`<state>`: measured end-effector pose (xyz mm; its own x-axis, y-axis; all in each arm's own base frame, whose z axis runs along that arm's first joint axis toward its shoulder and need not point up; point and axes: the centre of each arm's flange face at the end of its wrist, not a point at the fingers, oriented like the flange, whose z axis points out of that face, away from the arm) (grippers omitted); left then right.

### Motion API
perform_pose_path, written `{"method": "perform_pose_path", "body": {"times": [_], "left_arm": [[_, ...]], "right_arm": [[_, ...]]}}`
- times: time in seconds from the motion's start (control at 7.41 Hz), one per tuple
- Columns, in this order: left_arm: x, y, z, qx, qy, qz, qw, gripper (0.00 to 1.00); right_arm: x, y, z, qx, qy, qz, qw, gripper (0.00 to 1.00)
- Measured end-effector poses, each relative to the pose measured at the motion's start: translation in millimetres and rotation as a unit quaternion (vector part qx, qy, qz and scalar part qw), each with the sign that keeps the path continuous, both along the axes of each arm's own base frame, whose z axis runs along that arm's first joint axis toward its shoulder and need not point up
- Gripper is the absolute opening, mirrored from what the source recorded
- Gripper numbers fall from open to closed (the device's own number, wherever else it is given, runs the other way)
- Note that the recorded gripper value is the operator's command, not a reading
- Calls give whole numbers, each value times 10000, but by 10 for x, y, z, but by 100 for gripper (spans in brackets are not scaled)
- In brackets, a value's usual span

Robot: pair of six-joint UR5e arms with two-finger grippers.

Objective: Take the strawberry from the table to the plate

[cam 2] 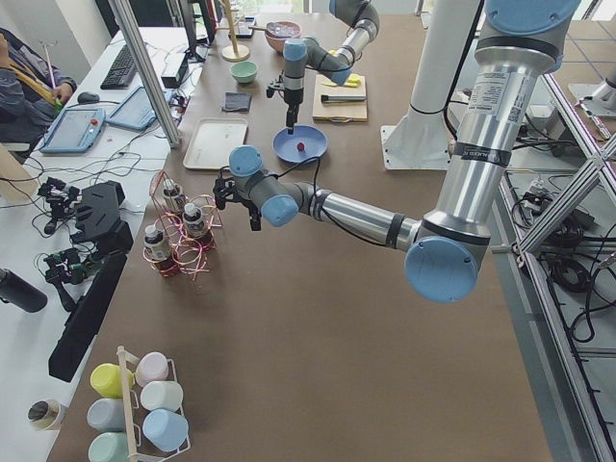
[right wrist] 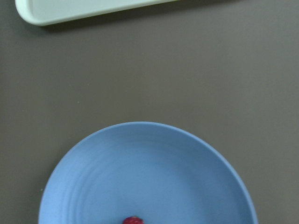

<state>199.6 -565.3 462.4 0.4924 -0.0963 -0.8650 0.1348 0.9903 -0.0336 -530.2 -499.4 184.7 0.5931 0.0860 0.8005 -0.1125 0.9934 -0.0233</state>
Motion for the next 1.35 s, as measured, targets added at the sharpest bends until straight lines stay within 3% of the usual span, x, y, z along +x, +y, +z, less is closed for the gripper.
{"method": "perform_pose_path", "body": {"times": [0.27,0.54,0.81,1.08,1.35], "left_arm": [[-597,-166,110,493,-434,253,9975,97],[-1245,-224,185,684,-853,672,9917,97],[-1828,-198,282,733,-892,895,9893,97],[-2230,-120,429,744,-883,1014,9881,97],[-2490,17,682,674,-893,1077,9879,97]], "right_arm": [[1134,-291,478,264,157,-299,9991,100],[2186,-656,1270,570,405,-684,9952,100],[3339,-907,2128,803,626,-1048,9893,100],[4450,-1028,2893,894,912,-1478,9807,100],[5372,-972,3662,746,907,-1608,9800,100]]}}
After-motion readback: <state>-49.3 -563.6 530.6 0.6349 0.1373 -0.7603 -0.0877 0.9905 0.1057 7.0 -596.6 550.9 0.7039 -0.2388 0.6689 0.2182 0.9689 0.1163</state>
